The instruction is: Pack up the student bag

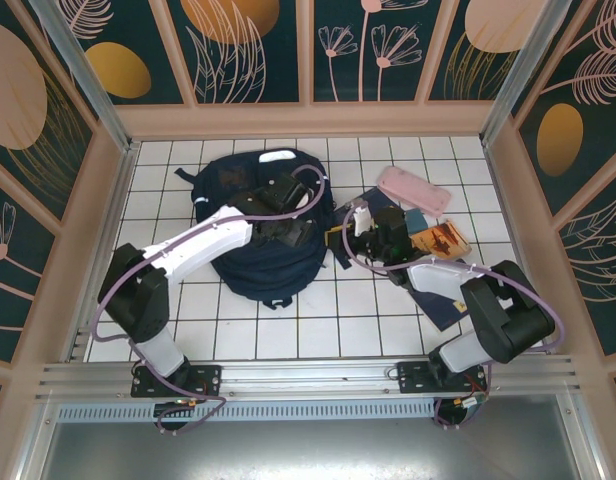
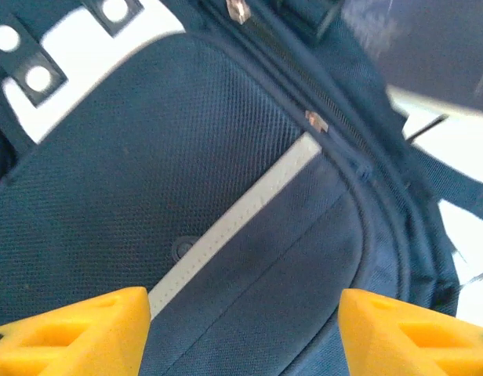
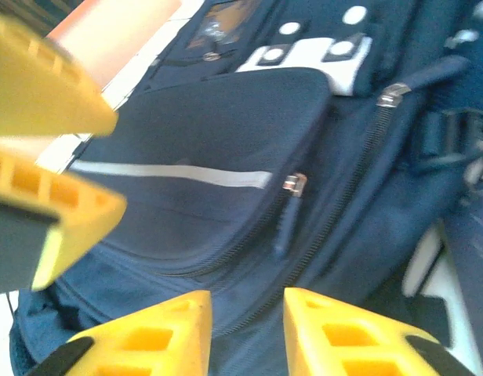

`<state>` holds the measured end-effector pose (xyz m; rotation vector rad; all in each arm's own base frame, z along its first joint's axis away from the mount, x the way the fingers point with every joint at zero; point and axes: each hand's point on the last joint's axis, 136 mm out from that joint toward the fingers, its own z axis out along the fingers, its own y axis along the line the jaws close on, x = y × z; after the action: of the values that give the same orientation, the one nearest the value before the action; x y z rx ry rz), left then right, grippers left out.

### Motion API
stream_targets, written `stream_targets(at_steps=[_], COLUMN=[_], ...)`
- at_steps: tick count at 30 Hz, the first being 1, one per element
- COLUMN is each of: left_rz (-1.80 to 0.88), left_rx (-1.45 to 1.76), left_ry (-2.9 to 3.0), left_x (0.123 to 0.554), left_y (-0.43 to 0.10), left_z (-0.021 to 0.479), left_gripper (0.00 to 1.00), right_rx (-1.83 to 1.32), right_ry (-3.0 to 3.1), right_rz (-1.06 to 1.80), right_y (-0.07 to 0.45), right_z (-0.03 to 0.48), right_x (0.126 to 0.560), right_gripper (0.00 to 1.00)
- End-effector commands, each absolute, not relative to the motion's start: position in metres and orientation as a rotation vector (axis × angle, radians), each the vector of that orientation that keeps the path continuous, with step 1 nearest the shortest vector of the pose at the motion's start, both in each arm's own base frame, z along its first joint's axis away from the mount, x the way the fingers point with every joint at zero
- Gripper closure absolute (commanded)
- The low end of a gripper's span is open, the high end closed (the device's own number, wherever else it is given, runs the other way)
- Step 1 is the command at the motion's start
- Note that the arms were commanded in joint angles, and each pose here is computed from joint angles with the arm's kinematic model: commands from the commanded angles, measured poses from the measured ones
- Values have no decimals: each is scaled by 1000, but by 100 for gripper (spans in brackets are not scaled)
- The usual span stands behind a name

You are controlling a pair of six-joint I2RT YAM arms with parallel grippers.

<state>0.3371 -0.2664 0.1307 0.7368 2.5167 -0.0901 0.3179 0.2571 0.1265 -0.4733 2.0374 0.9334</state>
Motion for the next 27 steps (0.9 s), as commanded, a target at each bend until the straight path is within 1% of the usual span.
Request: stream_targets(at_steps=[1, 3, 6, 8, 10, 14, 18, 20, 24, 27], left_rz=[-29, -30, 63, 100, 73, 17, -174, -194, -24, 14], left_rx=[956, 999, 995, 1000, 1041, 1091, 1115, 1107, 1088, 1111], left_ry=[2592, 2594, 2587, 2590, 2594, 2570, 2503, 2499, 2561, 2603], left_x=[314, 311, 321, 324, 323, 320, 310, 306, 307, 307], left_y=[-262, -264, -258, -257, -261, -269, -288, -286, -262, -260], left_z=[100, 95, 89, 85, 82, 93, 118, 119, 96, 84], left_gripper=[36, 36, 38, 40, 41, 36, 32, 31, 32, 33], right_rx=[-354, -320, -273, -255, -243, -235, -230, -222, -216, -210], right_ry=[2042, 2054, 2058, 2052, 2049, 2053, 2057, 2058, 2053, 2053], right_rz=[920, 902, 875, 867, 860, 852, 849, 847, 850, 839], right_y=[241, 235, 229, 226, 224, 221, 220, 219, 219, 218], right_z=[131, 130, 131, 133, 134, 134, 133, 133, 136, 137], right_x=[325, 329, 333, 334, 335, 334, 333, 334, 334, 336], right_gripper=[62, 59, 56, 55, 55, 54, 53, 53, 52, 52])
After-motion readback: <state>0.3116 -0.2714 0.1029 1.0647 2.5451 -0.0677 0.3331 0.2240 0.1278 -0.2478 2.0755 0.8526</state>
